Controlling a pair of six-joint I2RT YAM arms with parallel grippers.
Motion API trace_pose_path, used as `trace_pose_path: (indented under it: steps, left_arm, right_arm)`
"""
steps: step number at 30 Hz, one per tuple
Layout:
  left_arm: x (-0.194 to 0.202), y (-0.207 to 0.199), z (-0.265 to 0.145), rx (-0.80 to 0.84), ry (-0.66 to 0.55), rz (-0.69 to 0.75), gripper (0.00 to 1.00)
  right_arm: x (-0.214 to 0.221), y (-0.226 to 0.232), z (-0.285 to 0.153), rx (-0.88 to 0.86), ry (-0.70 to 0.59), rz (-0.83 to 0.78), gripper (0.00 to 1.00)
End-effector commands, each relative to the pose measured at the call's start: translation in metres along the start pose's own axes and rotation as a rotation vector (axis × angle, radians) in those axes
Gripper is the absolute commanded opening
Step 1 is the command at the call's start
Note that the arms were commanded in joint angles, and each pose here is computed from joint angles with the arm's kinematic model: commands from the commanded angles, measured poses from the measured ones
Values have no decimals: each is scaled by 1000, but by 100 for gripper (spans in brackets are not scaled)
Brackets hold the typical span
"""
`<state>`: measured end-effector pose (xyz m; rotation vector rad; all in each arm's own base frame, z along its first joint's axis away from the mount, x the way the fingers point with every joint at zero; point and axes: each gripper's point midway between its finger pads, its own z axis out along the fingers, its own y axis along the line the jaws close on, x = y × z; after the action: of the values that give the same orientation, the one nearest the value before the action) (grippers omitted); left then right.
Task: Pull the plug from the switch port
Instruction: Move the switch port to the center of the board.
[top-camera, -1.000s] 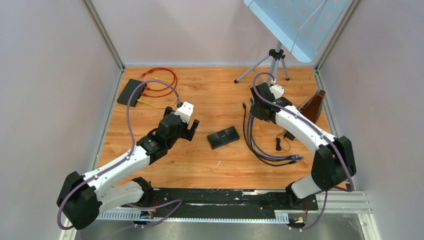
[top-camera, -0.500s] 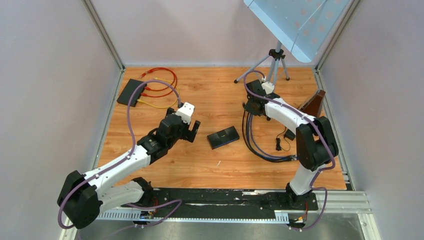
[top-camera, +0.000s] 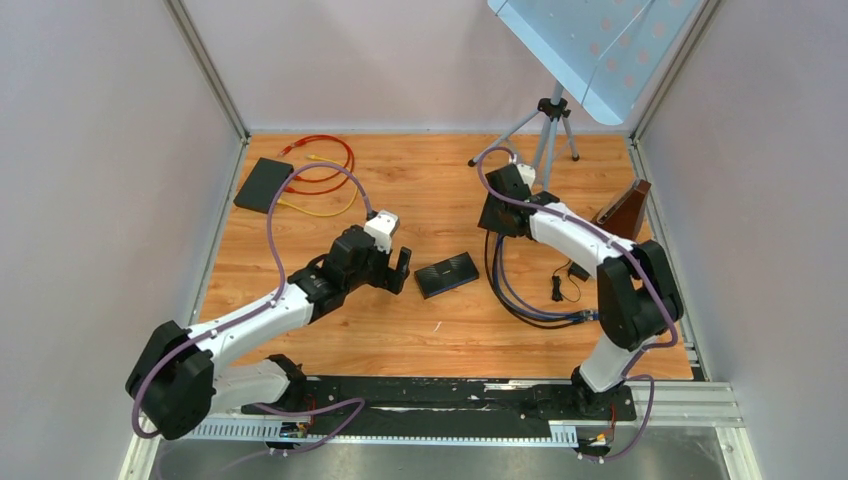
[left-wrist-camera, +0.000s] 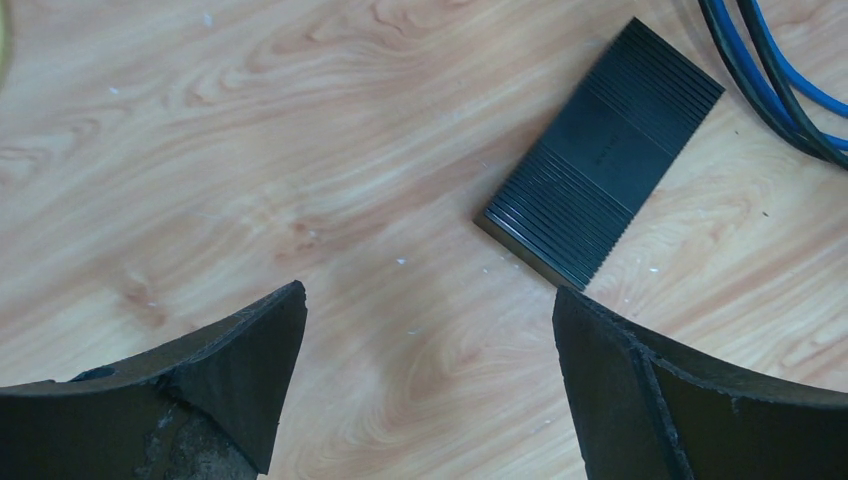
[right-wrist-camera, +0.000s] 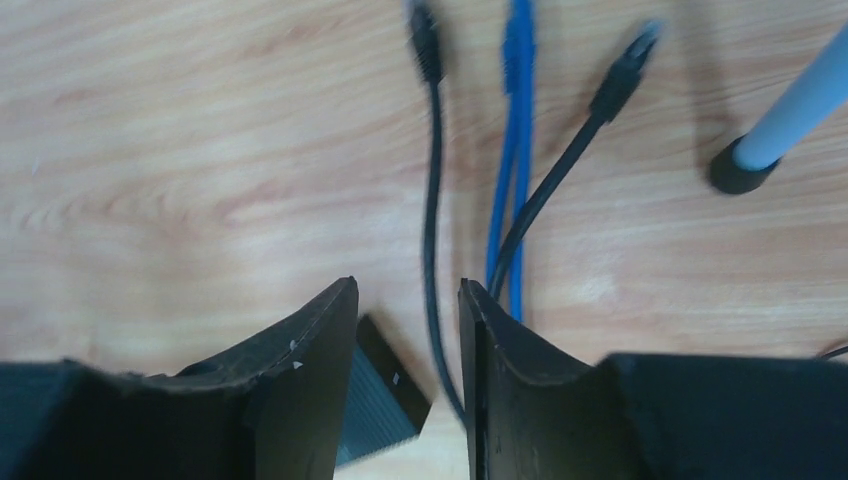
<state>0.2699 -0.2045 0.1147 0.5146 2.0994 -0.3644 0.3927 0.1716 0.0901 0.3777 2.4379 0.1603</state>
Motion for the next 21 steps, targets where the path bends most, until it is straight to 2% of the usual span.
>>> trace_pose_path:
  steps: [1,4,10,17,21]
  left_arm:
    - [4,-18,8,78,12,-120,99]
    - [4,-32,14,141,13,-177,96]
    - [16,-47,22,202,61,-271,88]
    - [28,-59,31,242,116,-347,82]
    - [32,-66,40,269,135,-368,79]
  right_arm:
    - [15,39,-38,-238,29,-81,42]
    - [37,52,-41,-340,105,-100,43]
    - [61,63,-28,-419,209,-197,43]
    - [65,55,-3,-354,228,-268,43]
    - [75,56,-3,-379,267,-277,43]
